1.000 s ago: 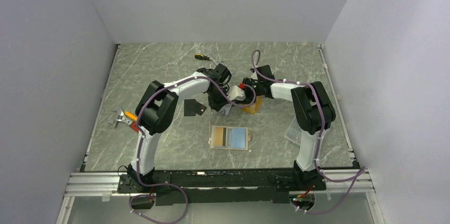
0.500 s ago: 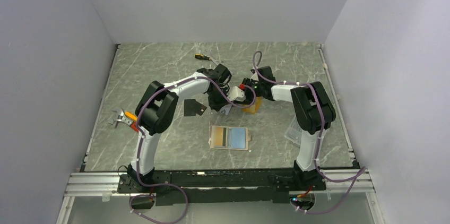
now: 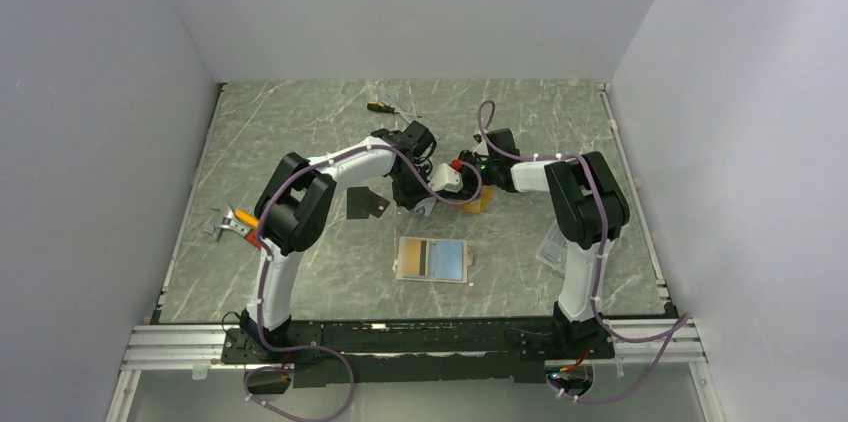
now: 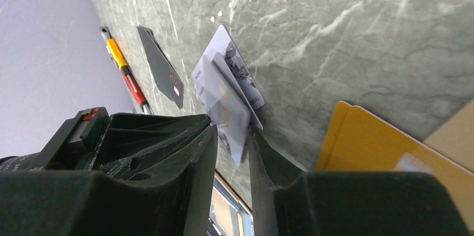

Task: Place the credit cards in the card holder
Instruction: Pick up the credit card from the center of the board.

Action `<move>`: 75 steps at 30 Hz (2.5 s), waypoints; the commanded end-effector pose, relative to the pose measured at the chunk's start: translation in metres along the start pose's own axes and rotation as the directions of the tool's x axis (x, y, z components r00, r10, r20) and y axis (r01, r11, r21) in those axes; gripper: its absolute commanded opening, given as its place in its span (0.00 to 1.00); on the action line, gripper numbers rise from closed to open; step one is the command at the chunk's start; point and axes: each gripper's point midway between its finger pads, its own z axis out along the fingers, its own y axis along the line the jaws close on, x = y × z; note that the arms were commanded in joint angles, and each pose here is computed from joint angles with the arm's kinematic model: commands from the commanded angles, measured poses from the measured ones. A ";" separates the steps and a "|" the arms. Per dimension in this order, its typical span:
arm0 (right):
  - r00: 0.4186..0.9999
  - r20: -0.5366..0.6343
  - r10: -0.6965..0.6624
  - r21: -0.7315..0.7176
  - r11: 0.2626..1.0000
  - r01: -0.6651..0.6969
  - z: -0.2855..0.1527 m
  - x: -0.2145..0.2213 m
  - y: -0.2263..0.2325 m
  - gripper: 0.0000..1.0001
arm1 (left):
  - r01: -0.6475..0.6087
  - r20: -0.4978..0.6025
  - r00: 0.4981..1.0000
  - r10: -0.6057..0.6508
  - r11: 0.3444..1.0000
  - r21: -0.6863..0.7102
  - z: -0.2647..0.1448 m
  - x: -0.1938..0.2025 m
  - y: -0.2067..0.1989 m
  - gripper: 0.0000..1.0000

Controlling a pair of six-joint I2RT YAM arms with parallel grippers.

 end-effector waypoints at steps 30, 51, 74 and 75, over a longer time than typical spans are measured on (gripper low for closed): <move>0.999 -0.047 0.006 -0.137 0.991 -0.012 0.019 0.016 0.028 0.26 | -0.045 -0.067 0.997 0.050 0.996 0.071 0.012 0.020 -0.017 0.00; 0.996 0.000 -0.092 -0.186 0.978 0.090 -0.002 0.013 0.049 0.00 | 0.143 0.301 0.941 -0.156 0.988 0.066 -0.119 -0.037 0.026 0.18; 0.858 0.164 -0.487 -0.458 0.733 0.503 -0.085 0.017 0.136 0.00 | 0.210 0.556 0.572 -0.603 0.763 0.612 -0.157 -0.044 0.020 0.46; 0.858 0.166 -0.486 -0.468 0.727 0.502 -0.086 0.018 0.138 0.00 | 0.191 0.554 0.564 -0.613 0.749 0.634 -0.158 -0.045 0.016 0.46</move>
